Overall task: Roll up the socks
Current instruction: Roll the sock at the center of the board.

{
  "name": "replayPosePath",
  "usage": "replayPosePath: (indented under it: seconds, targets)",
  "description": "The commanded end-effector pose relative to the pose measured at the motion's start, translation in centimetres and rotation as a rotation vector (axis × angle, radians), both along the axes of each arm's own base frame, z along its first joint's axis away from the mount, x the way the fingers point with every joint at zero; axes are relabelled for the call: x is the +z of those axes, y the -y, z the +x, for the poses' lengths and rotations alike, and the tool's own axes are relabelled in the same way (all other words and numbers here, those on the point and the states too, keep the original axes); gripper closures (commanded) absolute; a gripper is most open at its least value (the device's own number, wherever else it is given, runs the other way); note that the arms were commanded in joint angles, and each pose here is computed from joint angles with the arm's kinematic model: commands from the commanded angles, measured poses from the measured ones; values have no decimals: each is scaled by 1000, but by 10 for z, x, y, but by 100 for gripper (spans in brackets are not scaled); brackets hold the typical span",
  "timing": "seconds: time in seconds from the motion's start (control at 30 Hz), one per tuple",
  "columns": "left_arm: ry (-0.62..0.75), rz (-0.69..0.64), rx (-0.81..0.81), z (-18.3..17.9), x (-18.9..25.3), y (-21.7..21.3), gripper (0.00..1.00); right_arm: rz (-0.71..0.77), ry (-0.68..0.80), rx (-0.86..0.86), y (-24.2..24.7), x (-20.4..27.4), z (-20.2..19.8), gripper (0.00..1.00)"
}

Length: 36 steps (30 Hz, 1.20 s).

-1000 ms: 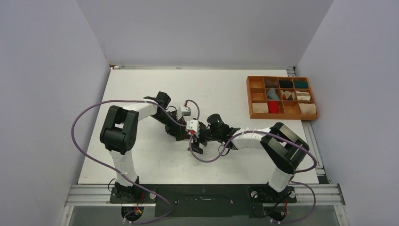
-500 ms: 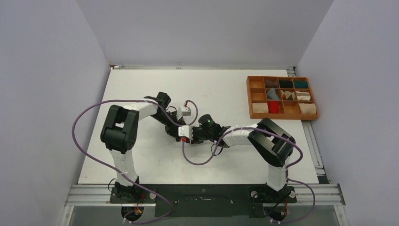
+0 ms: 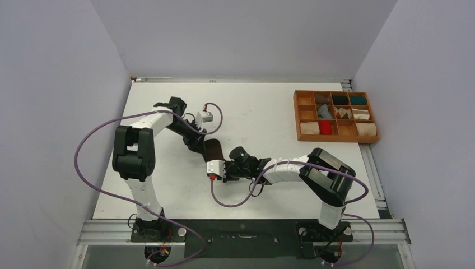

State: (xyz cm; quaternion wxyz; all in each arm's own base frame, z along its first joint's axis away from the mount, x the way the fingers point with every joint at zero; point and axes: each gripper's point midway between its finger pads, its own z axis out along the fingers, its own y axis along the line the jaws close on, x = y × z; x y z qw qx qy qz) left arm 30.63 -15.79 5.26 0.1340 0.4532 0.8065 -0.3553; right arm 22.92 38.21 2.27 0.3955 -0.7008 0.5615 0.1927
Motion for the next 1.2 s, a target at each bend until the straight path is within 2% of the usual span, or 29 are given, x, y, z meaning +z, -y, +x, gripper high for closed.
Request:
replayPosePath:
  seconds: [0.0, 0.2, 0.4, 0.47, 0.5, 0.6, 0.77, 0.93, 1.17]
  targets:
    - [84, 117, 244, 51, 12, -24, 44, -36, -25, -54, -1, 3, -15, 89]
    - [8, 265, 334, 50, -26, -35, 44, -39, -46, -108, -16, 7, -14, 89]
    - [-22, 345, 275, 32, -48, -24, 46, -38, -34, -82, -23, 9, -17, 88]
    - [-46, 348, 261, 28, -54, -18, 57, -31, -35, -76, -26, 11, -17, 88]
    - [-66, 340, 252, 25, -56, -15, 70, -26, -37, -73, -28, 13, -17, 88]
    - [-83, 317, 230, 23, -55, -7, 99, -32, -50, -68, -33, 13, -17, 88]
    - [14, 312, 236, 42, -44, -4, 100, -74, -133, -75, -36, 8, -22, 88]
    - [203, 362, 274, 80, -33, -13, 100, -131, -284, -123, -32, 4, -25, 87]
    - [334, 422, 279, 113, -23, -20, 100, -131, -524, -214, -20, -6, -19, 87]
